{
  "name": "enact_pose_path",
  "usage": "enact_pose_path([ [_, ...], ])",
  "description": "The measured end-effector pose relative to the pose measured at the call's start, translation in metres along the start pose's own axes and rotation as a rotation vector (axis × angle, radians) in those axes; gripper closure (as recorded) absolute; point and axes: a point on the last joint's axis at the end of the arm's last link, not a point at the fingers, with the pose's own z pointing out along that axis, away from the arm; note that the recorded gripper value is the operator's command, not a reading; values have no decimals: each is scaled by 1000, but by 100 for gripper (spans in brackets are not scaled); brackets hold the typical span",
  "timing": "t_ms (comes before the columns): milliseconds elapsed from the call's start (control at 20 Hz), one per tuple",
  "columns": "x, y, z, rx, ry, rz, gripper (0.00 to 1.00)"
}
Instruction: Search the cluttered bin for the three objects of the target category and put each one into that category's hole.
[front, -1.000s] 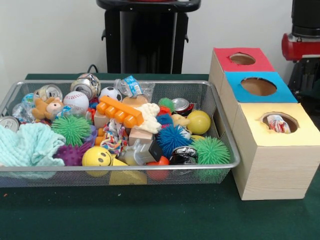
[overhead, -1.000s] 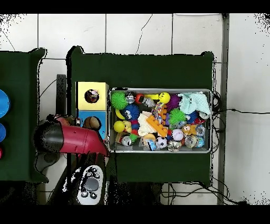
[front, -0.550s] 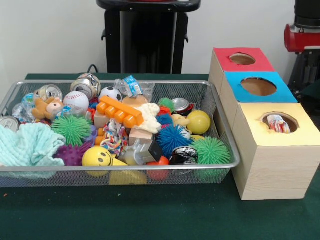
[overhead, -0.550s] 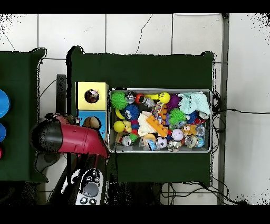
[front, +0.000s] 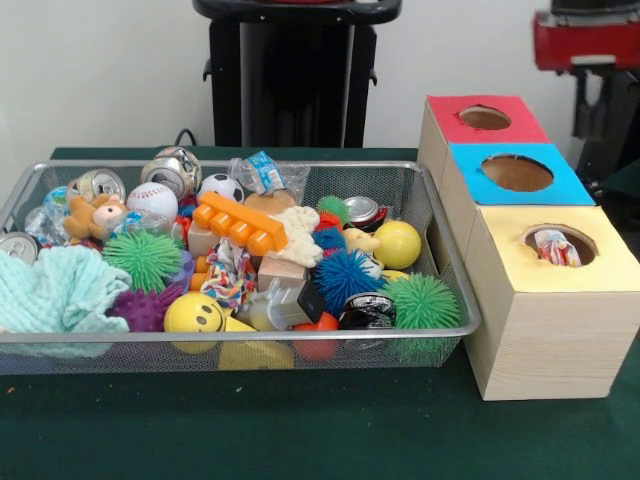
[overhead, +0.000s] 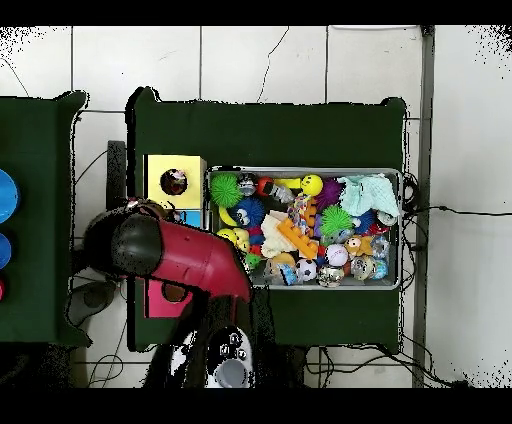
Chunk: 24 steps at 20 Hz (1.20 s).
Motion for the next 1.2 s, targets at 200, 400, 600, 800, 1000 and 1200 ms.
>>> enact_pose_path([
  [200, -37, -51, -42, -10, 2, 77, 100],
  [400, -54, -78, -64, -10, -20, 113, 100],
  [600, -62, -103, -77, -17, -33, 155, 100],
  [800, -59, -113, -74, -18, -29, 170, 100],
  [1000, -51, -108, -61, -1, -68, 128, 100],
  [1200, -46, -104, -51, 10, -101, 95, 100],
])
